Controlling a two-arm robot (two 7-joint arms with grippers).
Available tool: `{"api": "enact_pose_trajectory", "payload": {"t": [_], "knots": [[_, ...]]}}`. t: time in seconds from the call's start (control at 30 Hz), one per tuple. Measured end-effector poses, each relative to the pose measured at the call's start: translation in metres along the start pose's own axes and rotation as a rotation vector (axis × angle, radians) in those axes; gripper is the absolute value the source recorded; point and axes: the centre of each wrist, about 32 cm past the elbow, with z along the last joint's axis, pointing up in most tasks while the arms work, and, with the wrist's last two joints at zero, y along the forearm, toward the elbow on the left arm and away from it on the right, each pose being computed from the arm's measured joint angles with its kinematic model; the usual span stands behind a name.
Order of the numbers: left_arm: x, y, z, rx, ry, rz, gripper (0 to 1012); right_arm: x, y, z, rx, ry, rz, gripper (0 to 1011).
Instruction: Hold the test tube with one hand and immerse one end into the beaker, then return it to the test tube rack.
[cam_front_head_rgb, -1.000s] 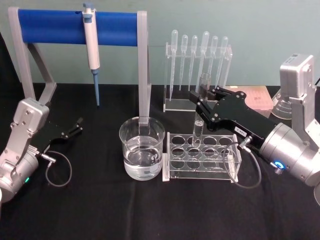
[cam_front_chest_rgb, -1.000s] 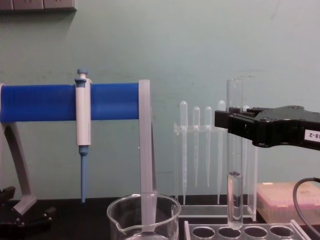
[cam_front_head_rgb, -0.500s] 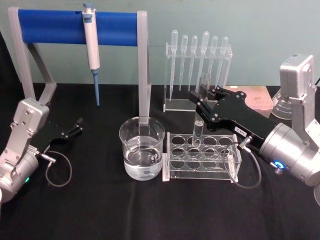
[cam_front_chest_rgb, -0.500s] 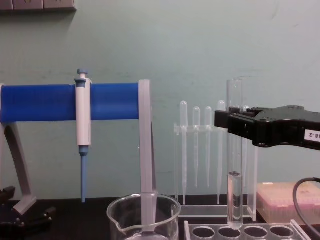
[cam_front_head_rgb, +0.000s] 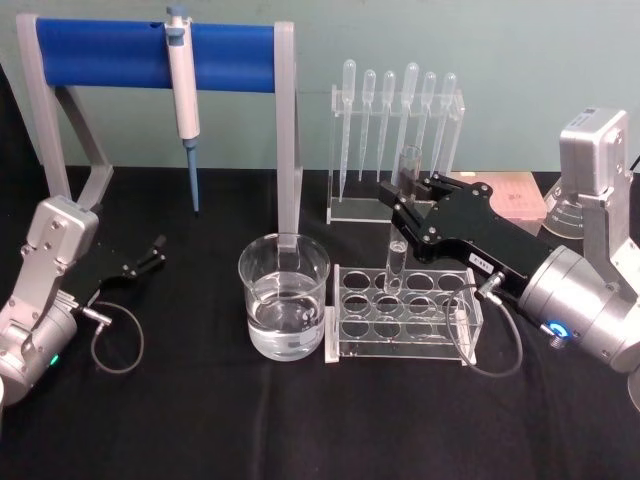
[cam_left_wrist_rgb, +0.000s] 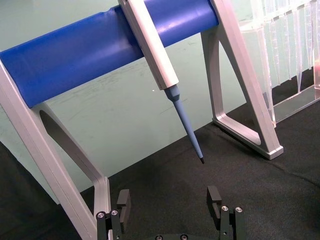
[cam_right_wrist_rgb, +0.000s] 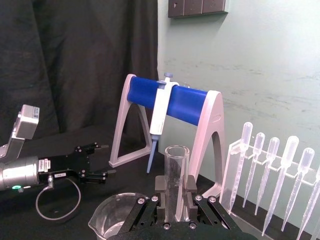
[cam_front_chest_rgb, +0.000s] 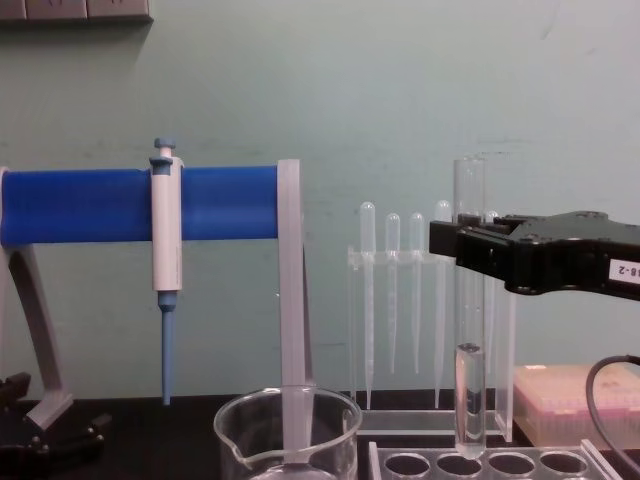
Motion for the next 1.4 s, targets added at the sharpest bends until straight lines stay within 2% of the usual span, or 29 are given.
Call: {"api": "enact_pose_trajectory", "payload": {"t": [1.07,1.23,1.4], "knots": [[0.0000,0.0000,0.0000,0.000,0.000,0.000,1000,0.000,0.000,0.000,0.000,0.000,0.000,226],[0.0000,0.0000,0.0000,0.000,0.000,0.000,1000,-0.004,0.012,0.008,0.020,-0.014,0.023,226],[0.0000,0.0000,0.0000,0.000,0.000,0.000,1000,-0.011,0.033,0.023,0.055,-0.044,0.067,226]]}}
